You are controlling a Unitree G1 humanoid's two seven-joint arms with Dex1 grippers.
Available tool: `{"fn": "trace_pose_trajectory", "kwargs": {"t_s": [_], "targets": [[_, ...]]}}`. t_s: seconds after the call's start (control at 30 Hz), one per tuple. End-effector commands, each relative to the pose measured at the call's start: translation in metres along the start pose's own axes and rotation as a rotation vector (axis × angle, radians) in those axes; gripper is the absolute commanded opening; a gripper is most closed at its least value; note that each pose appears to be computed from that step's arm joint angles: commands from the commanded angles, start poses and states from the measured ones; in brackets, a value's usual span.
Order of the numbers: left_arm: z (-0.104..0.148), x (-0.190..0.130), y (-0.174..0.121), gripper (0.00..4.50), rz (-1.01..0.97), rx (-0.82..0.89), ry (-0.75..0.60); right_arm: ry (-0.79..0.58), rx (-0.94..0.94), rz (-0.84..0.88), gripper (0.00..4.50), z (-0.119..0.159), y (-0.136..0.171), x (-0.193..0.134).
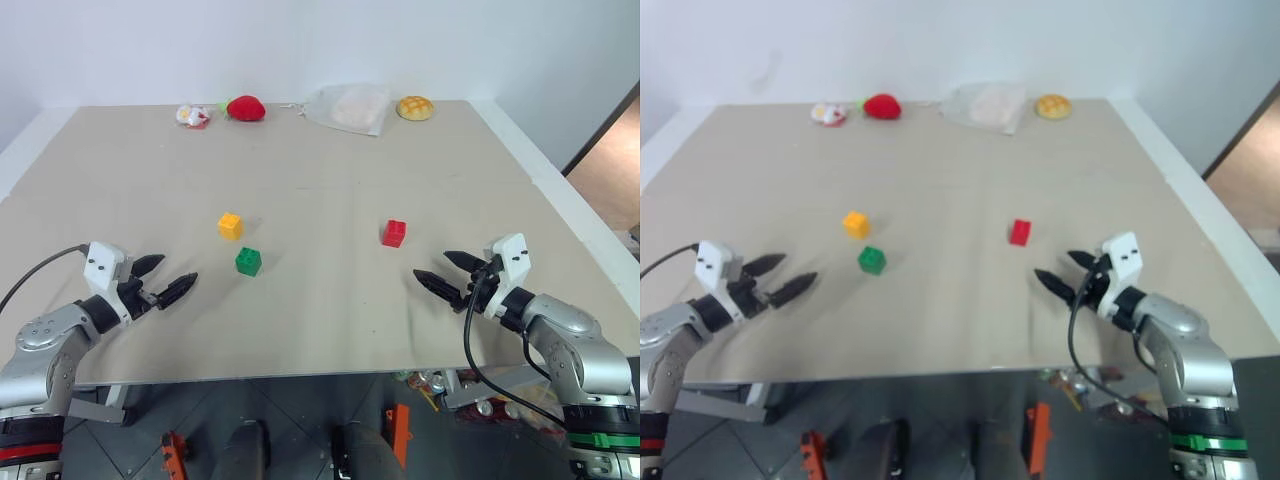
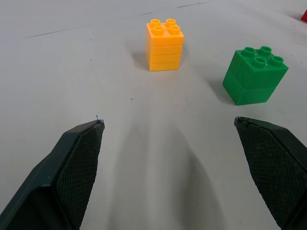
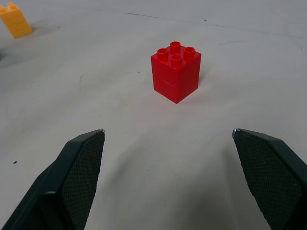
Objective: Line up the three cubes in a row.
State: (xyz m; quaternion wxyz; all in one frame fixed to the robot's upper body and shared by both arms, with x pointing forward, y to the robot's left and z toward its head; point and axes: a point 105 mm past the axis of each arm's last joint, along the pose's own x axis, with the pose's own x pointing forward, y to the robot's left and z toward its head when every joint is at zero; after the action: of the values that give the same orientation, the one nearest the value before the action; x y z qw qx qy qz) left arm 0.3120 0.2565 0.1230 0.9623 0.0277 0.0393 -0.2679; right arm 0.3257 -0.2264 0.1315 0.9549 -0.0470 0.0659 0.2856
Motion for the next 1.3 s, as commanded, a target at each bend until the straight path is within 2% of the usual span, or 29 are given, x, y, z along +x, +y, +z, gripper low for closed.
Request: {"fn": "trace_pose_trajectory", "kwargs": {"t_s": [0.03, 0.13, 0.37, 0.57, 0.9, 1.03, 1.3], "targets": [[0.012, -0.005, 0.002, 4.5, -0.006, 0.065, -0.019, -0.041, -0.019, -0.007, 4.43, 0.012, -0.001, 0.0], [0.006, -0.007, -0.006, 4.5, -0.093, 0.143, 0.043, -0.024, -0.025, -0.019, 4.43, 0.008, -0.002, 0.003], [0.013, -0.003, -0.031, 4.5, -0.262, 0.184, 0.02, 0.0, -0.046, -0.062, 4.43, 0.004, -0.011, 0.011], [0.026, 0.01, -0.055, 4.5, -0.377, 0.244, -0.001, 0.02, -0.038, -0.159, 4.43, 0.004, -0.024, 0.037], [0.034, 0.02, -0.07, 4.5, -0.39, 0.275, -0.04, -0.011, 0.077, -0.157, 4.43, 0.014, 0.007, 0.068], [0.034, 0.021, -0.074, 4.5, -0.388, 0.263, -0.054, 0.019, 0.061, -0.196, 4.43, 0.01, 0.013, 0.077], [0.047, 0.032, -0.095, 4.5, -0.423, 0.226, -0.16, 0.012, 0.03, -0.271, 4.43, 0.023, 0.021, 0.098]]}}
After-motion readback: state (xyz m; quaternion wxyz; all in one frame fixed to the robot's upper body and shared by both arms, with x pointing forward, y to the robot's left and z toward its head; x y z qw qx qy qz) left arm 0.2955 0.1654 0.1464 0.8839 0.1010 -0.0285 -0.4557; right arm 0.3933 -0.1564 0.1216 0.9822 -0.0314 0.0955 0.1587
